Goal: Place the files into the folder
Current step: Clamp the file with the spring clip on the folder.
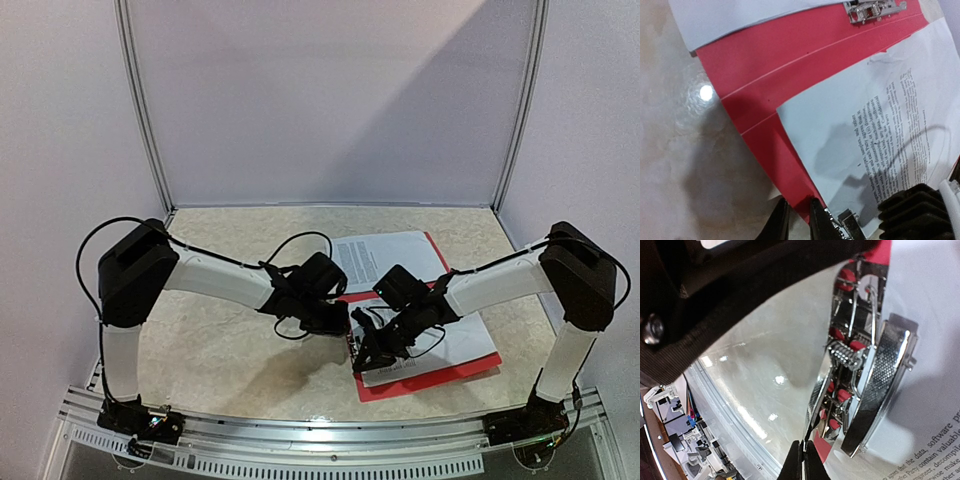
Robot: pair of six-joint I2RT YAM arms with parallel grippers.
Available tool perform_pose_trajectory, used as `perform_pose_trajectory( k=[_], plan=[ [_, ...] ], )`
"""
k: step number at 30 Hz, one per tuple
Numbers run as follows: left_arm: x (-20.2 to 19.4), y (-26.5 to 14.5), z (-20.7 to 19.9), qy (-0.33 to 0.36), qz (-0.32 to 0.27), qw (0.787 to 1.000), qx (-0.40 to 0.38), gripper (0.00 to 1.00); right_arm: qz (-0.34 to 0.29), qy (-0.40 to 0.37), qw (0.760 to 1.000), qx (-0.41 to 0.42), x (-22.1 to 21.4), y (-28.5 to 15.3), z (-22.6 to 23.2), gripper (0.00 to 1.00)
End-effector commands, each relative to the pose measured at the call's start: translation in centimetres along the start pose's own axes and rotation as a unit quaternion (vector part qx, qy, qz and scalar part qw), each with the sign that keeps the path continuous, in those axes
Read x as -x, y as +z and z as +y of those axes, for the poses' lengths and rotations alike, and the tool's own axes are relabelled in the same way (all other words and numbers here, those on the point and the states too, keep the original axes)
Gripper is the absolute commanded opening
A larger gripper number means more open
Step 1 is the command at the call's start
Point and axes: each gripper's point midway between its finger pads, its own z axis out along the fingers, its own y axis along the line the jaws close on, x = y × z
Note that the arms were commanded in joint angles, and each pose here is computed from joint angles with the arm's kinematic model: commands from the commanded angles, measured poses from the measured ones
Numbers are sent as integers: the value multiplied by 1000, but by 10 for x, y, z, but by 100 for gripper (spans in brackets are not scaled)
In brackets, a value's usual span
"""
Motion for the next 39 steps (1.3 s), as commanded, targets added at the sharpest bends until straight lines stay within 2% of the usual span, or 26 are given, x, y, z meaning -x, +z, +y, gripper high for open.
perform_pose_trajectory(
  k=[1, 12, 16, 25, 33, 39],
  plan=[
    [-72, 29, 56, 9, 103, 990, 90, 15, 21, 24, 994, -100, -23, 1, -49, 2],
    [-78, 38, 65, 21, 116, 987, 105, 14, 18, 7, 988, -156, -24, -18, -57, 2],
    [-77, 38, 64, 23, 117, 987, 108, 13, 29, 7, 988, -148, -28, -15, -58, 2],
    [-38, -11, 11, -6, 32, 999, 26, 20, 20, 2, 992, -125, -24, -13, -48, 2],
    [-51, -2, -13, -28, 61, 997, -40, 22, 16, 5, 993, -114, -23, -12, -45, 2],
    [-47, 1, -28, -47, 55, 995, -71, 24, 16, 5, 993, -113, -25, -13, -45, 2]
  ],
)
